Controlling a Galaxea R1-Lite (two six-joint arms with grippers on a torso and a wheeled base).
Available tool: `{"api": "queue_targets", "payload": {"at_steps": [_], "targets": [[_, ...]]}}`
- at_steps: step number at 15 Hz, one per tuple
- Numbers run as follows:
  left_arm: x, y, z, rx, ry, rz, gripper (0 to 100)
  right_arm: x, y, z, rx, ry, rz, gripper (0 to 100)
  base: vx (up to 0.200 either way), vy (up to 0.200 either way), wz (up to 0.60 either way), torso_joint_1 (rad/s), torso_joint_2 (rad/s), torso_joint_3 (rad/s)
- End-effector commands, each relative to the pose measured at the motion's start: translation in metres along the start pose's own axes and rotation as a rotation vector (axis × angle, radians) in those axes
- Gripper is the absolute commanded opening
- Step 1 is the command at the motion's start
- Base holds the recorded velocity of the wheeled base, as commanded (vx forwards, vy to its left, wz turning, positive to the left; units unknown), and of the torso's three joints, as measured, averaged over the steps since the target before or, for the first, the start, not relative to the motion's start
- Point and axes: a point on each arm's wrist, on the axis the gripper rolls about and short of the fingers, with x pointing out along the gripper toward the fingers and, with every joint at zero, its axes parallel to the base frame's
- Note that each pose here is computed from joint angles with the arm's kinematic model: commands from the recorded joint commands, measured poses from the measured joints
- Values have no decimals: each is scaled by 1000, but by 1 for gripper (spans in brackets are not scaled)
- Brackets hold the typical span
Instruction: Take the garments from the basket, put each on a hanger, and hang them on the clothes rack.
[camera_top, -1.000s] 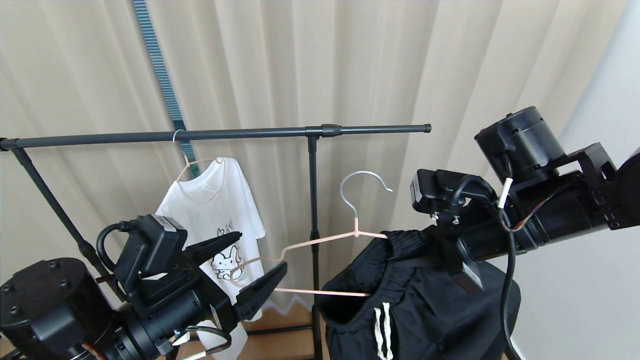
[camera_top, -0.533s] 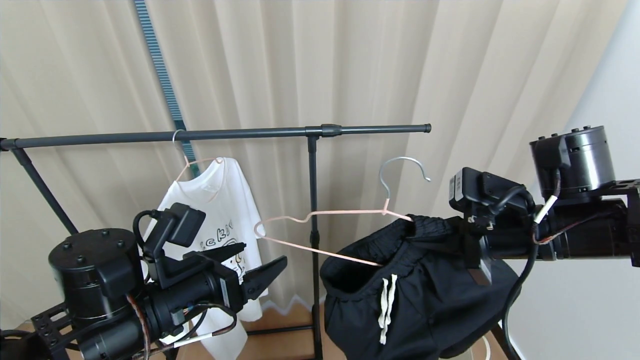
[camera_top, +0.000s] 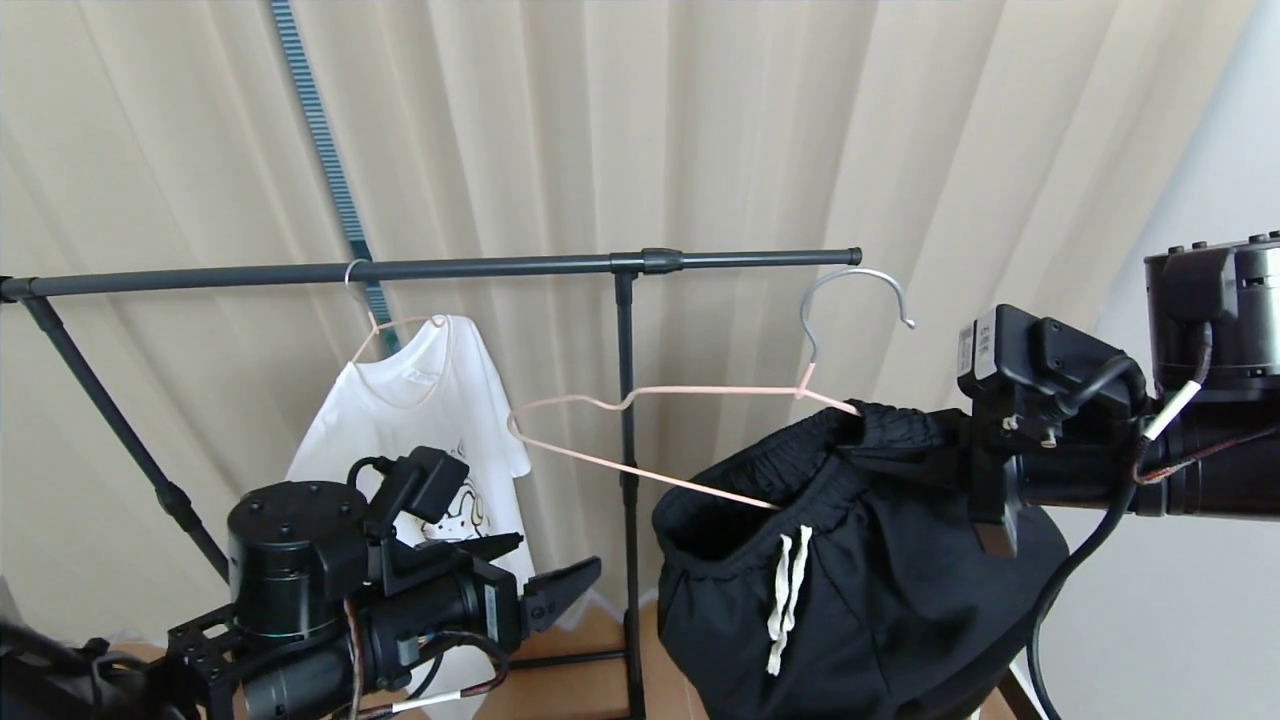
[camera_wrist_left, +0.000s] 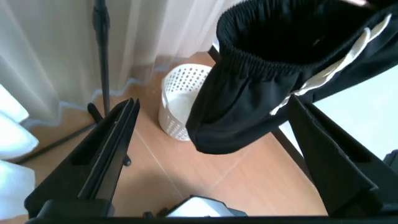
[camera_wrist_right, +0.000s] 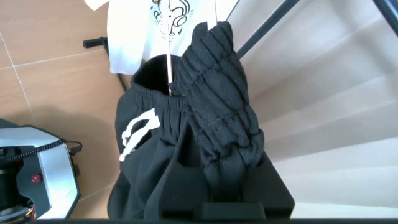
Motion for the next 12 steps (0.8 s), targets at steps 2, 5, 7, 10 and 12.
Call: {"api": "queue_targets", "payload": {"at_steps": [2, 5, 7, 10, 12], "targets": [[14, 0, -10, -50, 51, -4, 100, -4, 9, 6, 4, -26, 16, 0, 0, 0, 0, 0, 0, 0], [21, -1, -11, -68, 58, -1, 100, -6, 16, 10, -5, -42, 34, 0, 0, 0, 0, 0, 0, 0], [23, -2, -11, -86, 56, -3, 100, -9, 22, 12, -15, -56, 44, 0, 0, 0, 0, 0, 0, 0], [25, -2, -9, -87, 48, -8, 100, -12, 26, 14, -23, -66, 52, 0, 0, 0, 0, 0, 0, 0], [25, -2, -8, -86, 45, -9, 100, -12, 29, 15, -27, -69, 60, 0, 0, 0, 0, 0, 0, 0]]}}
